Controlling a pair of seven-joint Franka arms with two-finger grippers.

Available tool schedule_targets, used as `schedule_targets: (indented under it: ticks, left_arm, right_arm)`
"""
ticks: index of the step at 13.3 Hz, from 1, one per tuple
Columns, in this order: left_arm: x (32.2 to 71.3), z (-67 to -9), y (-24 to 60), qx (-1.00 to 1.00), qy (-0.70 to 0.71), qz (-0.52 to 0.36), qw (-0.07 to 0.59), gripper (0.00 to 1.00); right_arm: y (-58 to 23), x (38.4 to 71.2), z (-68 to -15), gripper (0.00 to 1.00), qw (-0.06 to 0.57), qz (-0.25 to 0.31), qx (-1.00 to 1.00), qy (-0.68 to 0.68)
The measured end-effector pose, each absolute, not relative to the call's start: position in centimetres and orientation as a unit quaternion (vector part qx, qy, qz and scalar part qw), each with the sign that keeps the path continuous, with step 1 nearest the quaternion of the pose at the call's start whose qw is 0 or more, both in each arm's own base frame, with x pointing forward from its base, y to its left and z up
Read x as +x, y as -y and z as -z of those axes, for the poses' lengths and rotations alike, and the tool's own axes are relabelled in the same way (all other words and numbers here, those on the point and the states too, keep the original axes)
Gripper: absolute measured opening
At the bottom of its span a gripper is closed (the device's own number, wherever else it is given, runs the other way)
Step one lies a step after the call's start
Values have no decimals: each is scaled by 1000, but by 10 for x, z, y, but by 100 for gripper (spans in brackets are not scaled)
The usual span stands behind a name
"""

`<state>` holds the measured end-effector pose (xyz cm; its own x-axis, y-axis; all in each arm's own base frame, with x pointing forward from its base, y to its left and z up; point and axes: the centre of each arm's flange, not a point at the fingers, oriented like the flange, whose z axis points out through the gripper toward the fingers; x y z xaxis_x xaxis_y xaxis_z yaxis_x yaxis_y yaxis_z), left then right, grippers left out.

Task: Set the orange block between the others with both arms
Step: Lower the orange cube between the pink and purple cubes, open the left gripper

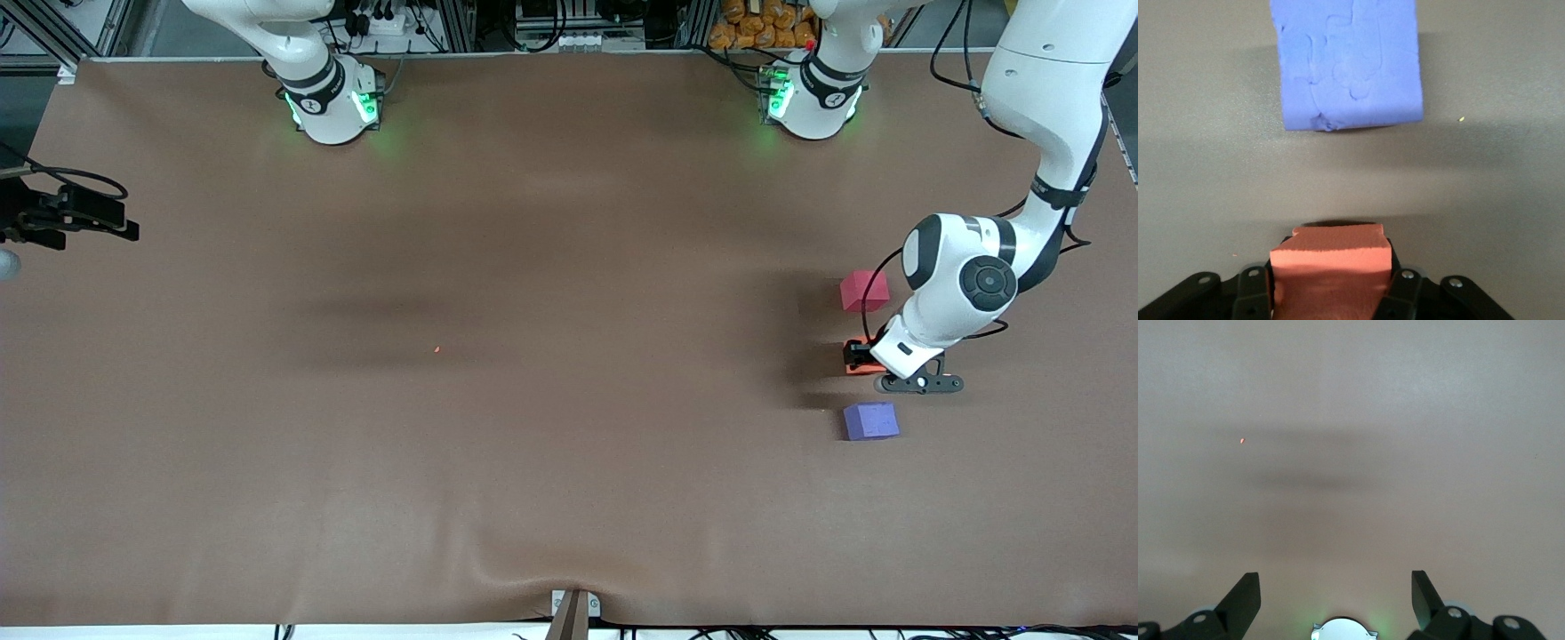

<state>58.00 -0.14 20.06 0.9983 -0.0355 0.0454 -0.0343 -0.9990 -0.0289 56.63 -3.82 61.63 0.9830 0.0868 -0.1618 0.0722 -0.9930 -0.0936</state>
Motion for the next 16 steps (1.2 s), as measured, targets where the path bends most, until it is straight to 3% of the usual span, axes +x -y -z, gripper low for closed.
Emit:
schedule_targets:
  ticks: [9,10,14,16]
  left_arm:
    - [579,-197,-2,-999,-25,21,20,54]
    - [579,-197,-2,-999,-25,21,20,59]
    - [579,-197,-2,-999,-26,22,20,99]
    - [581,-202,-1,-999,-24,27,20,100]
  right_arm:
    - [38,566,-616,100,44,-83,-995,40]
    - [38,566,-616,100,44,-83,-995,40]
    - [38,566,-616,100,44,-83,-995,40]
    - [38,566,-616,100,44,-83,-995,40]
